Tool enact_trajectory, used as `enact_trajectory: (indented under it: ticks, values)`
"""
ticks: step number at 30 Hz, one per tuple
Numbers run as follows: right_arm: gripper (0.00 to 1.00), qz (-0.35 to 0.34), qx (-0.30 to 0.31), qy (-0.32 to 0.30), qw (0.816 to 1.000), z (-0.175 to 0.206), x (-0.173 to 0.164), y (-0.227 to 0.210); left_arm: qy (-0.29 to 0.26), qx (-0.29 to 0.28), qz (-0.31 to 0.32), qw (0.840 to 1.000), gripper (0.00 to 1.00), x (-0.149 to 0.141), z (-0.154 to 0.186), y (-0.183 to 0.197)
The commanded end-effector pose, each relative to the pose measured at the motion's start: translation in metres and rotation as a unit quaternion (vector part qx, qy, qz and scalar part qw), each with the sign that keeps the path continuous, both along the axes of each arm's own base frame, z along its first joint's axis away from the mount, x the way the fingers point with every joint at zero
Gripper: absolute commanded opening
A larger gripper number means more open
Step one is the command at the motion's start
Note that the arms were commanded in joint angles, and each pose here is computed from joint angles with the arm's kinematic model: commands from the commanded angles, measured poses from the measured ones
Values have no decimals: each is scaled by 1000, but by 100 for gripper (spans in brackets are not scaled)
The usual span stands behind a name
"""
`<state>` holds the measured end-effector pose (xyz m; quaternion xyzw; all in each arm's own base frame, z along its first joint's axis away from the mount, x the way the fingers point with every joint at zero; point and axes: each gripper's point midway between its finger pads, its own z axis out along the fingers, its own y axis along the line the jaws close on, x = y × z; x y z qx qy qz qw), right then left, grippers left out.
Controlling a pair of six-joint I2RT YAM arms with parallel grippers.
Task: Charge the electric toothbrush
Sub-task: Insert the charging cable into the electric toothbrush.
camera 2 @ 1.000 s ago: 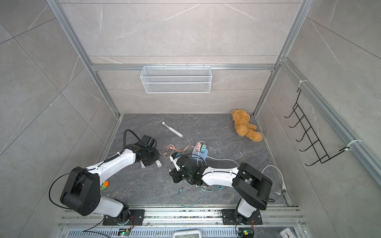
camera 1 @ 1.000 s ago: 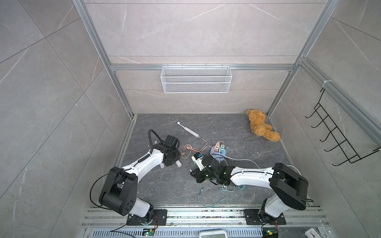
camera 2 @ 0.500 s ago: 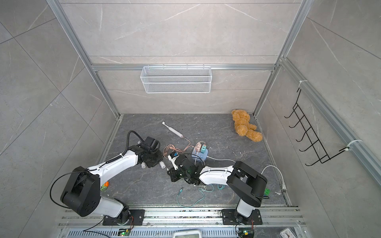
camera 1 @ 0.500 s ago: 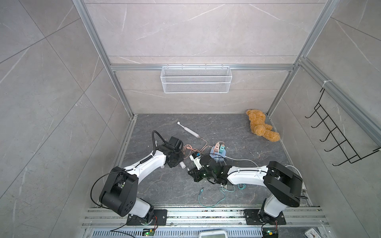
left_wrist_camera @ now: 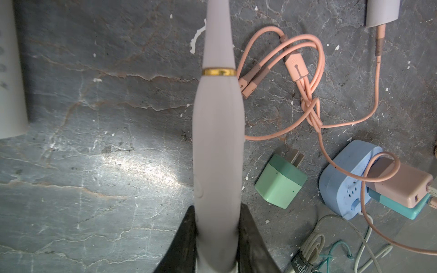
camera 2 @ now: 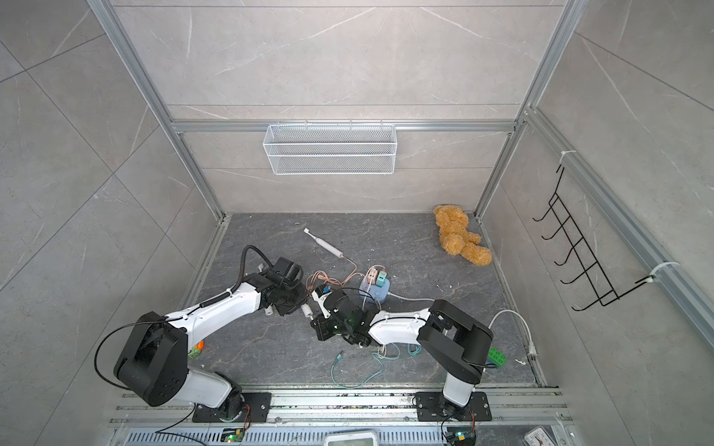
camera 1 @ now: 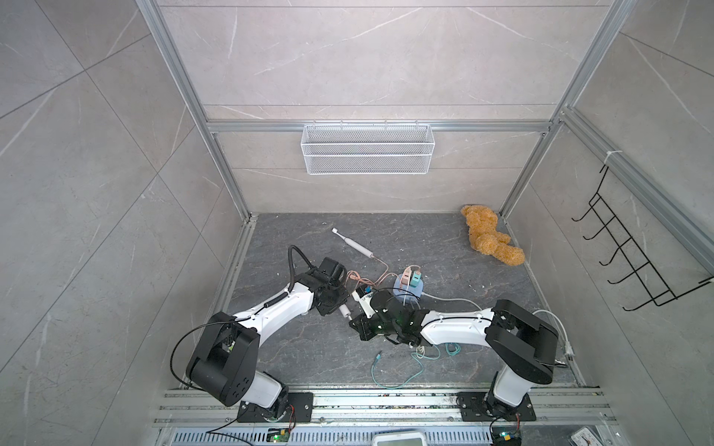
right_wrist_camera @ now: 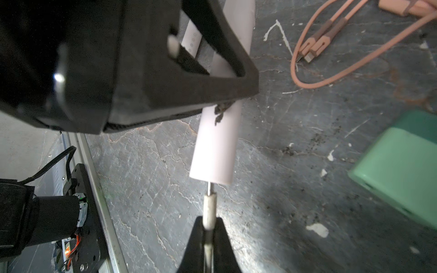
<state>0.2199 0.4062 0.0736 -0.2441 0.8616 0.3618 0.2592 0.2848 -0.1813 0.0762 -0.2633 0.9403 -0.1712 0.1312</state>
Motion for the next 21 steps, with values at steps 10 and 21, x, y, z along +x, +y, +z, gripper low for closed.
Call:
enact_trajectory:
  ticks: [10,21]
  values:
    - [0,-24,-39,-24,999,0,12,1,-9,-14,-2,1000,0,-2,9,-6]
    - [0,-48,-72,-26,996,-2,20,-2,-13,-28,-9,999,0,-4,13,-13]
